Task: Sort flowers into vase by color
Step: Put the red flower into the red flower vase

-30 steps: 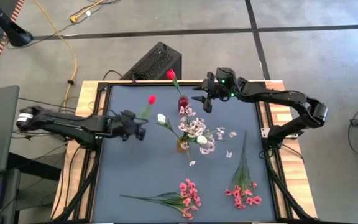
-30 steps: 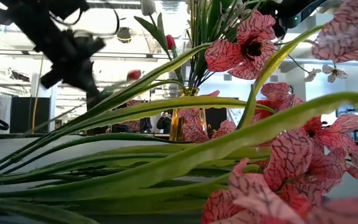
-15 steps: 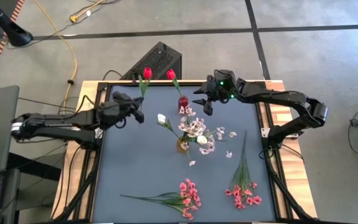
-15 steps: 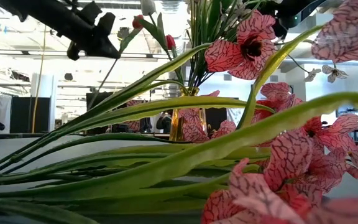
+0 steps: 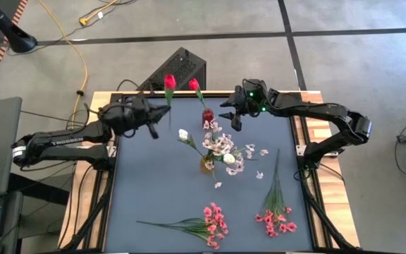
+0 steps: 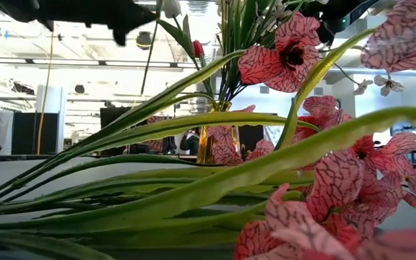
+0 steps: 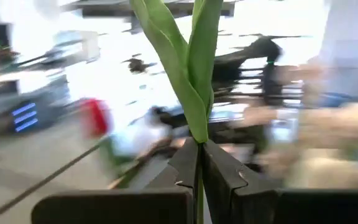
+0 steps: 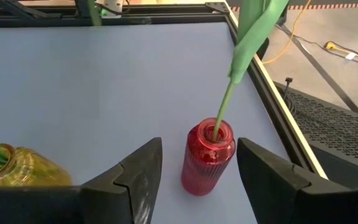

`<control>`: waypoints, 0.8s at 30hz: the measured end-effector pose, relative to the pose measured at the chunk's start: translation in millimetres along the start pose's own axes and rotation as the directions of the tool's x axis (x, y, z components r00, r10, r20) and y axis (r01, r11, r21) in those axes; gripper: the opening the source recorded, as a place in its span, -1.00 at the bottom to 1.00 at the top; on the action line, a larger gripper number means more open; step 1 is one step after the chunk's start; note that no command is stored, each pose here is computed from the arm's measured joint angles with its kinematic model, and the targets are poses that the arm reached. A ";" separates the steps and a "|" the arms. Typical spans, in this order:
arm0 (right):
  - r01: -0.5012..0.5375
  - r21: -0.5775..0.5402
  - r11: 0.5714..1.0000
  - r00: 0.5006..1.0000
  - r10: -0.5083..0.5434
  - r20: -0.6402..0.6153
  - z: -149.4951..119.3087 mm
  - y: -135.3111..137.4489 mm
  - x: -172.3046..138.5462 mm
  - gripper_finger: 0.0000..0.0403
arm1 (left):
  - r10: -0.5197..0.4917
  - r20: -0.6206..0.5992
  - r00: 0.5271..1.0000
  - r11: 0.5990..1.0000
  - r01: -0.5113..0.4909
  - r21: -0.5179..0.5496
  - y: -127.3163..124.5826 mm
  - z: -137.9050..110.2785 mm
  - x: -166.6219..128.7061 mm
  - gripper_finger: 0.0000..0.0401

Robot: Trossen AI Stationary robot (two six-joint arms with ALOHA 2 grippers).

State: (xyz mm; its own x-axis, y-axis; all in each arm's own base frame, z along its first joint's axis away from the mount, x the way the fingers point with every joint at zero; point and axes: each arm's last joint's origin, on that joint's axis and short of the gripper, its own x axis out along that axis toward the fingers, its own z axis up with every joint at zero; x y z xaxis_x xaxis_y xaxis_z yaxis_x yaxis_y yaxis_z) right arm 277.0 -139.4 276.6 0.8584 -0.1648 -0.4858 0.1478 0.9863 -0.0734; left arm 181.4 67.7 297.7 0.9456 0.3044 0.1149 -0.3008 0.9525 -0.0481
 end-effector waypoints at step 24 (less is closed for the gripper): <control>0.003 0.012 1.000 1.000 -0.003 -0.012 -1.4 -0.8 -0.3 0.16 | -0.226 0.302 0.926 0.949 0.140 0.282 -7.6 -15.7 51.5 -1.00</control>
State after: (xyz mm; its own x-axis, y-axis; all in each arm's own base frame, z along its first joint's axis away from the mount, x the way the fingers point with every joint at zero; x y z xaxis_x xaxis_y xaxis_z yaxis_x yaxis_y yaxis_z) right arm 276.0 -140.1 275.6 0.8517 -0.1677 -0.4964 0.1567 0.9856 -0.0641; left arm 234.4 76.0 288.4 0.9064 0.0699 0.4165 -0.1884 0.9496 0.2507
